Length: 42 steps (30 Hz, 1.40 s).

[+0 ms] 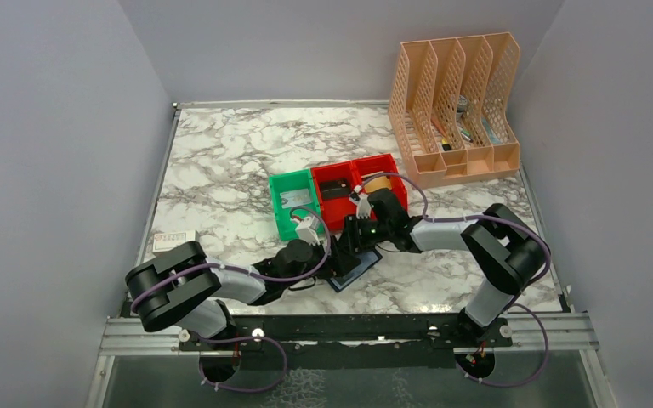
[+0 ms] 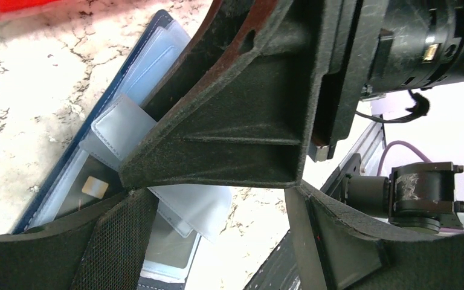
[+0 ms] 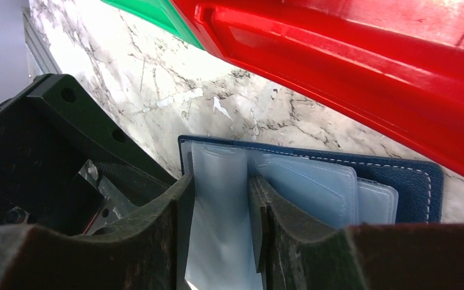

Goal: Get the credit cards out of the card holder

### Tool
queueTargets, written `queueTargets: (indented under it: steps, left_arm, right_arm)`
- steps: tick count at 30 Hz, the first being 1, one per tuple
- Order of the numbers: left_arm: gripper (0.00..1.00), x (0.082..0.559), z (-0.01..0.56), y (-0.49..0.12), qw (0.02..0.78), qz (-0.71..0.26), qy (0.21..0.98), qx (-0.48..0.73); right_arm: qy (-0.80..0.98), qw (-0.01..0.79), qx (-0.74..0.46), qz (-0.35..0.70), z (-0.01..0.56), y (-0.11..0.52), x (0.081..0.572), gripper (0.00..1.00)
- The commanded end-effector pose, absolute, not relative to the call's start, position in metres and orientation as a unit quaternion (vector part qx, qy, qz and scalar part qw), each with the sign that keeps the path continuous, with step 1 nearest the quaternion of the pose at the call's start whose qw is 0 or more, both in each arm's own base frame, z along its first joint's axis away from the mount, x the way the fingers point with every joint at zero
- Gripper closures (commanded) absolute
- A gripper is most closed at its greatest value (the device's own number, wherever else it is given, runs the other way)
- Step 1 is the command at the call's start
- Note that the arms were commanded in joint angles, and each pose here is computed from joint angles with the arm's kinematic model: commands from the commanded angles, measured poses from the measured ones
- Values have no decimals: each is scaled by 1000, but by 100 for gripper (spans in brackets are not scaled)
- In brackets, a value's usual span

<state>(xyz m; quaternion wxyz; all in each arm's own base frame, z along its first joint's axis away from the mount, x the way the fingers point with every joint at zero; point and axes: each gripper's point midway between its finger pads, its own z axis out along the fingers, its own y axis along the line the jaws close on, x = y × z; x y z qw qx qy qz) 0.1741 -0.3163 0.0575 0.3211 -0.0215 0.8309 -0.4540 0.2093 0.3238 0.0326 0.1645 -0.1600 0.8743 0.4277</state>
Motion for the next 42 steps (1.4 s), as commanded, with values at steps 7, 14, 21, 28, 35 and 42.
queueTargets:
  steps: [7,14,21,28,35,42]
  left_arm:
    - [22,184,104,-331,364,-514,777,-11]
    - [22,185,111,-346,362,-523,771,15]
    - [23,190,114,-370,348,-538,767,32]
    - [23,195,73,-388,303,-518,800,19]
    - [25,191,80,-390,298,-535,790,22]
    - [24,187,141,-366,355,-534,767,42]
  right_arm:
    - [868,114,-156,457,42,311,183,51]
    - [867,150,-137,456,66,300,197,31]
    - [905,211,-75,360,56,254,228,27]
    - [920,240,-48,306,52,212,250,26]
    - [910,271,-67,307,70,211,254,27]
    - [885,281,-118,351,93,225,249,36]
